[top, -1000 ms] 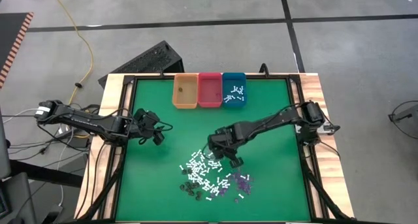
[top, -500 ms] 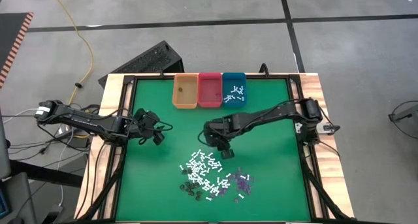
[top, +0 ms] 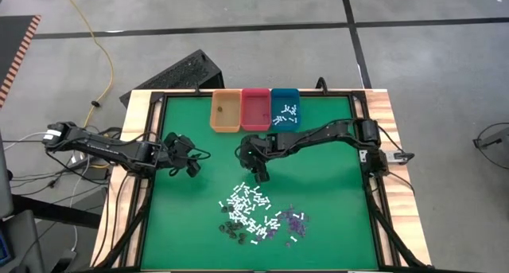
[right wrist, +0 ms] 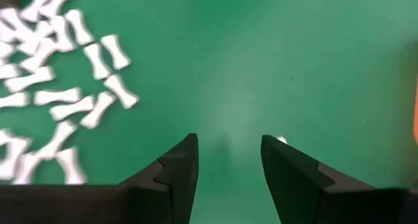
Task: Sort Halloween decoration
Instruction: Put the white bone toy into the blue bin
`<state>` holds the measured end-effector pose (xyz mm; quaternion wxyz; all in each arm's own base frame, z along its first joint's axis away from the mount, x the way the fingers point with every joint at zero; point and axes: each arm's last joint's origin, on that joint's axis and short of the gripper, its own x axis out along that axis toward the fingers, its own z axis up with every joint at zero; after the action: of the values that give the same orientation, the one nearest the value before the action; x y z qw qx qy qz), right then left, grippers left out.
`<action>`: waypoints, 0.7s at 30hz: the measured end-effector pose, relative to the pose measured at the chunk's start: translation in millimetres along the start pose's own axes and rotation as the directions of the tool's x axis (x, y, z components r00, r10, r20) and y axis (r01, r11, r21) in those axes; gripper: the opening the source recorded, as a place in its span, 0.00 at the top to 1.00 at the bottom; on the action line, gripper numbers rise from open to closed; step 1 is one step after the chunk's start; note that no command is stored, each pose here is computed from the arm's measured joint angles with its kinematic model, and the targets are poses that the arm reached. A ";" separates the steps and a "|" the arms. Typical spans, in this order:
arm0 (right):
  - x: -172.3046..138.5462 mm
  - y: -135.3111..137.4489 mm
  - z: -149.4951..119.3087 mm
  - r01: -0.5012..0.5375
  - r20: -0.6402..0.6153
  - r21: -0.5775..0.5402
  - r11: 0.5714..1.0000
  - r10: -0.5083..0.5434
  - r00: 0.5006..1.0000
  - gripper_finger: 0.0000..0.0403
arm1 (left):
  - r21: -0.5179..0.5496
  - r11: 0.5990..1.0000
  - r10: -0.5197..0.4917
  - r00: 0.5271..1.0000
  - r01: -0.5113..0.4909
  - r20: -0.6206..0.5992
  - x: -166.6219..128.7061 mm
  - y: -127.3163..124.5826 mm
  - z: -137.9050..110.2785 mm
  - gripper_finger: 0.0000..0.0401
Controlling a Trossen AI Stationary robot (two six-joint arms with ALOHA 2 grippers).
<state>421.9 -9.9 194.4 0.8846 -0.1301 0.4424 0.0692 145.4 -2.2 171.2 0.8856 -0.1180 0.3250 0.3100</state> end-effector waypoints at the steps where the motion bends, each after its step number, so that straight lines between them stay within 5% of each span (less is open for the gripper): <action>1: 2.9 -1.9 -1.5 0.002 -0.002 -0.006 1.000 -0.002 1.000 0.52 | 0.002 1.000 0.001 1.000 -0.001 0.000 0.0 0.1 -0.1 0.55; 21: 18.4 -54.4 9.1 0.097 0.223 0.026 0.995 -0.100 0.970 0.52 | 0.006 1.000 0.001 1.000 -0.001 -0.001 0.0 0.1 -0.2 0.55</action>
<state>452.8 -59.1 194.1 0.9322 -0.1367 0.3332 0.0364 145.3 -2.2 171.1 0.8856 -0.1153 0.3267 0.3093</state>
